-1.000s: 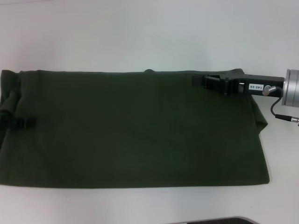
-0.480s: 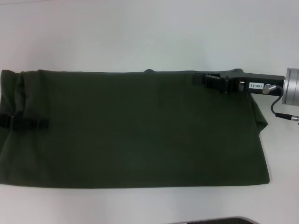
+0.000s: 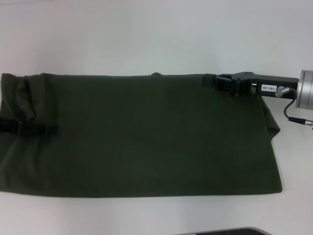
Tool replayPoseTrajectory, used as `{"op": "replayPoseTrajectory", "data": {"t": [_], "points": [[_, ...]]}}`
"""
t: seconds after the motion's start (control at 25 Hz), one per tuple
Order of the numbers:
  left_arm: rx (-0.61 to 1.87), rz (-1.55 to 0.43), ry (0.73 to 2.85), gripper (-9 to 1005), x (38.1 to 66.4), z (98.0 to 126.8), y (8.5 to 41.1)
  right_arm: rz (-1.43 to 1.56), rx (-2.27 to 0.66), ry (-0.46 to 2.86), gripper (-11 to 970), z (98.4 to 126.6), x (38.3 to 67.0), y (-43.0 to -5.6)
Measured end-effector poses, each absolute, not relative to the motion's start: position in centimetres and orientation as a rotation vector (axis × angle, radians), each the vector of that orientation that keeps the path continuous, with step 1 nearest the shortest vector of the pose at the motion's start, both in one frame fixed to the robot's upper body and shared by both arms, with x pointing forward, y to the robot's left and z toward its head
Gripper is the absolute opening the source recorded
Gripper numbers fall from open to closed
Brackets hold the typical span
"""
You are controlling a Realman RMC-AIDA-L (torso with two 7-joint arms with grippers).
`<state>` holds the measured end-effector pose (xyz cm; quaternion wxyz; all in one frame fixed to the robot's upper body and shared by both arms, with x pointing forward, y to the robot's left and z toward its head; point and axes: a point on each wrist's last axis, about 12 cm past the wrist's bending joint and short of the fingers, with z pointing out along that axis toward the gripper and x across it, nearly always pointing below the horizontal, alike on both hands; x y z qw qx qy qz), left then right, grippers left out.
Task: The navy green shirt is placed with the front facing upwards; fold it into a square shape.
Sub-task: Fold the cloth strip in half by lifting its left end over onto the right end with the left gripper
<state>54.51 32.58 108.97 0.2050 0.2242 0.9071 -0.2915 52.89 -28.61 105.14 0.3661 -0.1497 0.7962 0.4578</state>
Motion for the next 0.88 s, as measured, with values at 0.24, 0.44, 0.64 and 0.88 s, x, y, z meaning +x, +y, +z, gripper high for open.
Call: {"op": "replayPoseTrajectory", "data": {"t": [0.24, 0.44, 0.64, 0.88], "points": [[0.591, -0.757, 2.524, 887, 54.8, 109.2, 33.3, 1.174, -0.380, 2.040, 80, 105.2, 53.0, -28.6], [0.571, -0.711, 2.523, 887, 55.0, 109.3, 34.1, 1.171, -0.378, 2.033, 78, 105.4, 53.2, -28.7], [0.561, -0.681, 2.522, 887, 55.2, 109.4, 34.4, 1.170, -0.369, 2.023, 78, 105.5, 53.3, -28.7], [0.550, -0.636, 2.514, 887, 55.5, 109.6, 34.8, 1.169, -0.348, 2.005, 79, 105.6, 53.3, -28.8]]}}
